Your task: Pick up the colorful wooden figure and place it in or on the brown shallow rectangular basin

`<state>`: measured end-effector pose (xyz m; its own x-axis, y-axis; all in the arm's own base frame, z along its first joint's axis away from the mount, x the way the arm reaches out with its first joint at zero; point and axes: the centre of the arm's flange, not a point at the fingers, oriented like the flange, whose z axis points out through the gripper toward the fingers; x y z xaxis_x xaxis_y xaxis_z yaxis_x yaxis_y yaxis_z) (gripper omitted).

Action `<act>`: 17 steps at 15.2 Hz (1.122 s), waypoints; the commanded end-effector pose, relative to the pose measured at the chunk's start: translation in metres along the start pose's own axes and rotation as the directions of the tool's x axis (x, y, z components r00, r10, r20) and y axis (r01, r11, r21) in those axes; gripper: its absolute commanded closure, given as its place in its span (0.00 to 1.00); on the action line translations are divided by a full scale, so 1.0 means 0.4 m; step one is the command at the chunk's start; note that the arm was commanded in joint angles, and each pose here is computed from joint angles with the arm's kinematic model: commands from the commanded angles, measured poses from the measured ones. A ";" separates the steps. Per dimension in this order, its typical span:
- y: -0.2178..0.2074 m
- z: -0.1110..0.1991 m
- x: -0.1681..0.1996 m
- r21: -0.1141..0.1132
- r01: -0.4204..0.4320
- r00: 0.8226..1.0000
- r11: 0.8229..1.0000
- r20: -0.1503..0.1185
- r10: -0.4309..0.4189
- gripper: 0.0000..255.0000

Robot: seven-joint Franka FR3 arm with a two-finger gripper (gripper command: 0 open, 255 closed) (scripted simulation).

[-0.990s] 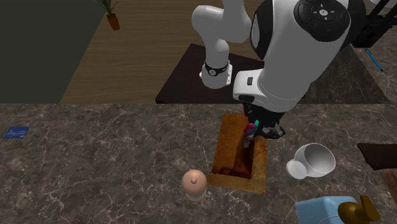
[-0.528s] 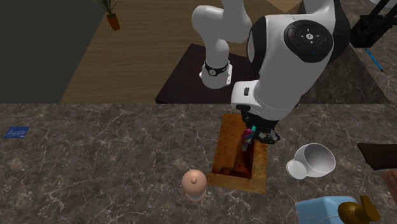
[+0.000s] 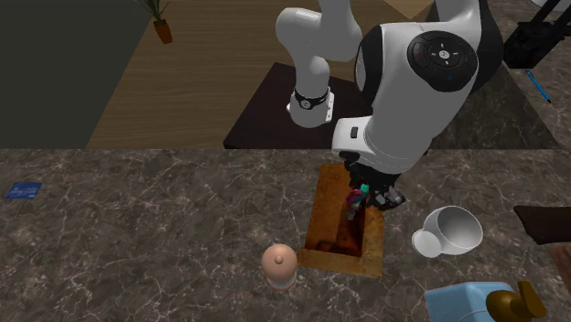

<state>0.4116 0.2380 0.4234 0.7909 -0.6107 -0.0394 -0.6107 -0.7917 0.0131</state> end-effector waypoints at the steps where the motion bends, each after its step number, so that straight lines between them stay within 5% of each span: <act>1: 0.000 0.000 0.000 0.000 0.000 1.000 1.000 0.000 0.000 0.00; 5: 0.000 0.000 0.000 0.000 0.000 1.000 1.000 0.000 0.000 0.00; 9: 0.000 -0.125 0.000 0.000 0.000 1.000 1.000 0.000 0.000 0.00; 17: 0.000 -0.125 0.000 0.000 0.000 1.000 1.000 0.000 0.000 0.00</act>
<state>0.4135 0.2373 0.4733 0.7909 -0.6107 -0.0393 -0.6107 -0.7917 0.0130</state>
